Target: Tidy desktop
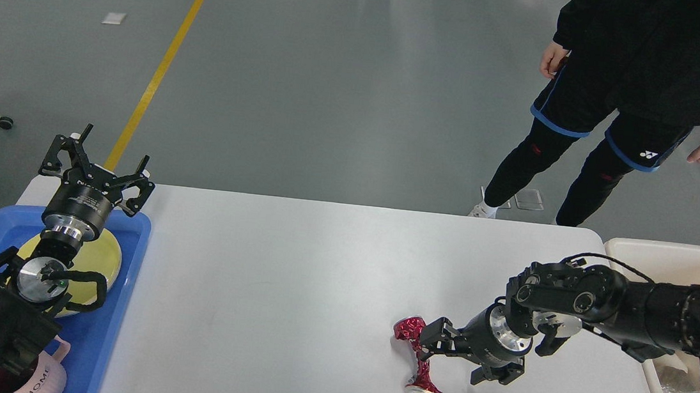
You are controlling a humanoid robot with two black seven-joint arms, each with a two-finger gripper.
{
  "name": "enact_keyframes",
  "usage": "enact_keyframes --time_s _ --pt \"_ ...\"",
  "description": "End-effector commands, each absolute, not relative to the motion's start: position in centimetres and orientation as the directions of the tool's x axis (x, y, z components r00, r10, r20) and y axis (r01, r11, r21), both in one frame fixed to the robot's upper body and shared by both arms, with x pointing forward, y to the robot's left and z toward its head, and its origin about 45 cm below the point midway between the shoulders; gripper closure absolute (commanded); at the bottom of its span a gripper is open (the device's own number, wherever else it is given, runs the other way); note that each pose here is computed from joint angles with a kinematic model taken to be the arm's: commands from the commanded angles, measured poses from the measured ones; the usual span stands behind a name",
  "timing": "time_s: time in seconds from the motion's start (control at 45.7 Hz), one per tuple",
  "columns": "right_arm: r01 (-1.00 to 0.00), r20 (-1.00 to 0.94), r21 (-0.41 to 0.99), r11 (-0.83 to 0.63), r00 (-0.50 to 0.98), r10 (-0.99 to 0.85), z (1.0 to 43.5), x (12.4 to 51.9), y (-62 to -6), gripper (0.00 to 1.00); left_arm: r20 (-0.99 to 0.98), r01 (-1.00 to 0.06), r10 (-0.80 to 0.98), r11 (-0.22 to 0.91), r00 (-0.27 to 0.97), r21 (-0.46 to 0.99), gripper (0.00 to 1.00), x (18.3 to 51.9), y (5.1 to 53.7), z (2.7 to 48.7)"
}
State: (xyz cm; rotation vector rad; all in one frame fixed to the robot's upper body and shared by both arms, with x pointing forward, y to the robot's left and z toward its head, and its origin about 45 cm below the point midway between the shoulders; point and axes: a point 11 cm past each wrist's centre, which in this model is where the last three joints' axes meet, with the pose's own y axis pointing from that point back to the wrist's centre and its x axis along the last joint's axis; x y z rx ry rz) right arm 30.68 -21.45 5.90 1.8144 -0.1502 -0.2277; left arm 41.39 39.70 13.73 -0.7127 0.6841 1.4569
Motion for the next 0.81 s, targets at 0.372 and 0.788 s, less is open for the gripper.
enact_keyframes --time_s 0.372,0.788 --pt "-0.048 -0.033 0.94 -0.337 0.972 -0.231 4.9 31.5 -18.7 0.97 -0.78 -1.0 0.626 -0.009 0.006 -0.015 0.02 41.4 39.7 13.7" --pt "-0.062 -0.022 0.94 -0.336 0.97 -0.241 5.7 32.1 -19.2 1.0 -0.78 -1.0 0.626 -0.009 0.006 -0.015 0.02 41.4 39.7 13.7"
